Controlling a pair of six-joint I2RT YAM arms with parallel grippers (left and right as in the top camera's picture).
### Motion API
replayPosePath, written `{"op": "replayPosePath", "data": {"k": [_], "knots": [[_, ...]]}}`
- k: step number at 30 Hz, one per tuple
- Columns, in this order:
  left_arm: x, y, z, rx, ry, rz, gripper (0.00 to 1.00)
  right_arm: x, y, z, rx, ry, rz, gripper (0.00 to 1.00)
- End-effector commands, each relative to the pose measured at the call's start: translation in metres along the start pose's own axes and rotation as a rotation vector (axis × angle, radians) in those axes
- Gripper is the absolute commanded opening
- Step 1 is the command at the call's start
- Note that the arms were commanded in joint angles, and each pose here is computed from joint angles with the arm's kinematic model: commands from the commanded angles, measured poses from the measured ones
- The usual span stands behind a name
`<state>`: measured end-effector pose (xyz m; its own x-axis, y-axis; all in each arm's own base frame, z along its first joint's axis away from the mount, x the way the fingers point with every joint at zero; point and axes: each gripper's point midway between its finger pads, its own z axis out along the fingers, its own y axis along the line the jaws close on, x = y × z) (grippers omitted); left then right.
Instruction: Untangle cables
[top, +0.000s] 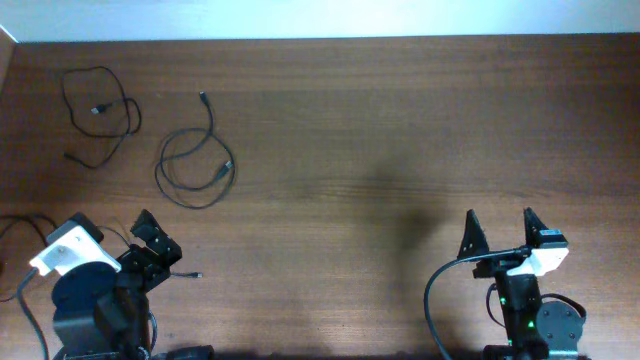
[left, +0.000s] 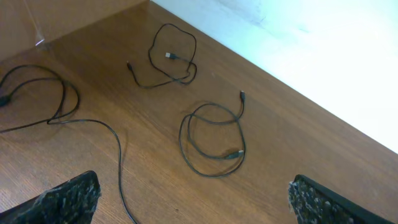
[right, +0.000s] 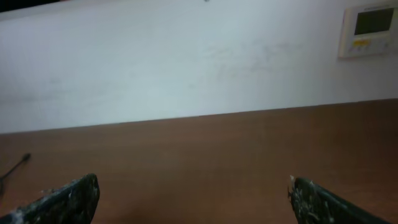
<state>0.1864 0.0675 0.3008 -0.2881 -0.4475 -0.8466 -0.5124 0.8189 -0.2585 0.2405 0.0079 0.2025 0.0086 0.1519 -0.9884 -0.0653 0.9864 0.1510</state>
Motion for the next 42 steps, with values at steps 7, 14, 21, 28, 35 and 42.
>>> {"op": "replayPosePath", "data": {"k": [7,14,21,28,35,42], "knots": [[0.001,0.002,0.001,-0.012,0.0,0.001,0.99,0.026,-0.021,0.004,0.08,0.011,-0.006,0.99],[0.001,0.002,0.001,-0.012,0.0,0.001,0.99,0.042,-0.016,0.004,0.05,0.081,-0.041,0.98],[0.001,0.002,0.001,-0.012,0.0,0.001,0.99,0.046,0.006,0.004,-0.042,0.091,-0.116,0.99],[0.001,0.002,0.001,-0.012,0.0,0.001,0.99,0.045,0.0,0.005,-0.02,0.089,-0.116,0.98],[0.001,0.002,0.001,-0.012,0.0,0.001,0.99,0.044,-0.007,0.004,0.012,0.086,-0.115,0.98],[0.001,0.002,0.001,-0.012,0.0,0.001,0.99,0.044,-0.007,0.004,0.012,0.086,-0.115,0.98]]}}
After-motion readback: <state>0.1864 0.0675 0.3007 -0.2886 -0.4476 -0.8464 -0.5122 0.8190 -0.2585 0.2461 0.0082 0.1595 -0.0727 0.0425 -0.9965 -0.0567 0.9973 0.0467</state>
